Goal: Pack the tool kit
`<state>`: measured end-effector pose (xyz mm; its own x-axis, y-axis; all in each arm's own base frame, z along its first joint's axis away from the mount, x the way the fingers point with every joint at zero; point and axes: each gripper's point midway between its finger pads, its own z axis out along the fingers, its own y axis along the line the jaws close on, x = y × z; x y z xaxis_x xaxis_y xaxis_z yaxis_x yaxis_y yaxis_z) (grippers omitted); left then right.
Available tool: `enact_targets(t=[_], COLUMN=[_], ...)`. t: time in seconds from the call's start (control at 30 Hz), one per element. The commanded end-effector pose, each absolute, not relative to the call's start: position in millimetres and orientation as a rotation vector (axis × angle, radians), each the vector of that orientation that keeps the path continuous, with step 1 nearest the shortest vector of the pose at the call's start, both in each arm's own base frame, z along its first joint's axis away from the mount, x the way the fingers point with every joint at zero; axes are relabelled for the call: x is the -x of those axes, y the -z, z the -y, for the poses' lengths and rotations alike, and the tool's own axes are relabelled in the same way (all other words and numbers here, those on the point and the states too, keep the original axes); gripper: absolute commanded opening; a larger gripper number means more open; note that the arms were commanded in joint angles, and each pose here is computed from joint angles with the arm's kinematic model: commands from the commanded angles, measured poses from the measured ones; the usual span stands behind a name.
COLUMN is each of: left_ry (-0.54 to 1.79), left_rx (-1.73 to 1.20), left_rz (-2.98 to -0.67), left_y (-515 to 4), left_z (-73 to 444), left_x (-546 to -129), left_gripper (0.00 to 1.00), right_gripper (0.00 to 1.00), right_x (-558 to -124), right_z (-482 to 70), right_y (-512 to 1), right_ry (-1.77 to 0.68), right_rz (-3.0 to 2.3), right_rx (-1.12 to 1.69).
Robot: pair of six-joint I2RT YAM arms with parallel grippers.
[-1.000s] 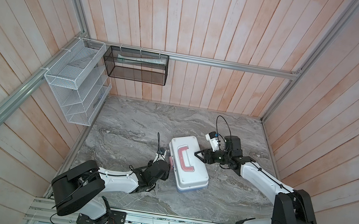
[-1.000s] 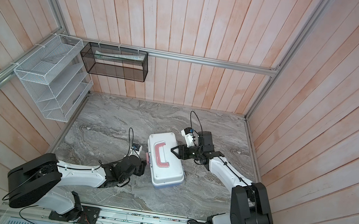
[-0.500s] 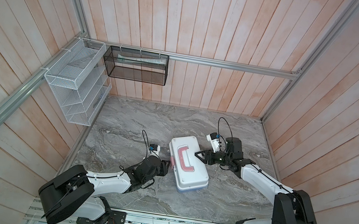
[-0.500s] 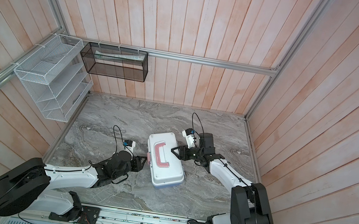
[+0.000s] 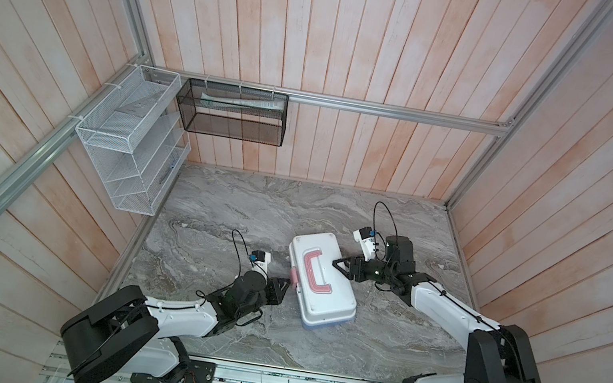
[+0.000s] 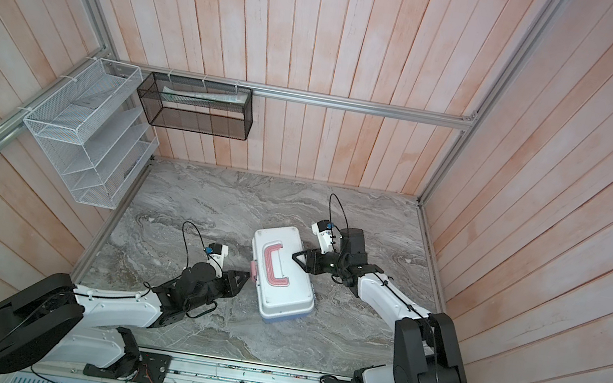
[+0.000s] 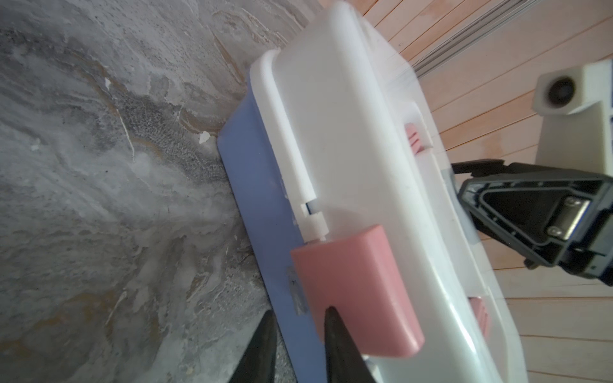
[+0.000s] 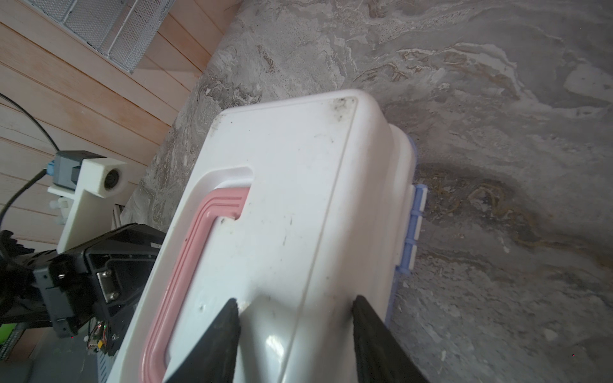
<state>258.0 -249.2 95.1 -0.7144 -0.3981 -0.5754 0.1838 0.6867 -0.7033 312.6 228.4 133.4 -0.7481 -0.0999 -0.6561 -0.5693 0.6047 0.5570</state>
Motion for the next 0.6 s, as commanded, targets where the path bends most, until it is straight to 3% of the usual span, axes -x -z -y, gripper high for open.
enact_targets(t=[0.0,0.57], left_ry=[1.058,1.099], left_rx=[0.189,0.206], left_rz=[-2.092,-2.03], left_y=[-108.4,-115.0], left_z=[249.5,245.3], left_x=[-257.9,-254.0], left_gripper=[0.27,0.21], right_gripper=[0.52,0.51], right_x=[-304.8,-304.5], right_z=[-227.1,-228.7], right_y=[-119.6,-113.8], right_ry=[-1.073,-1.092], right_rz=[-2.295,-2.307], right_rx=[0.517,0.517])
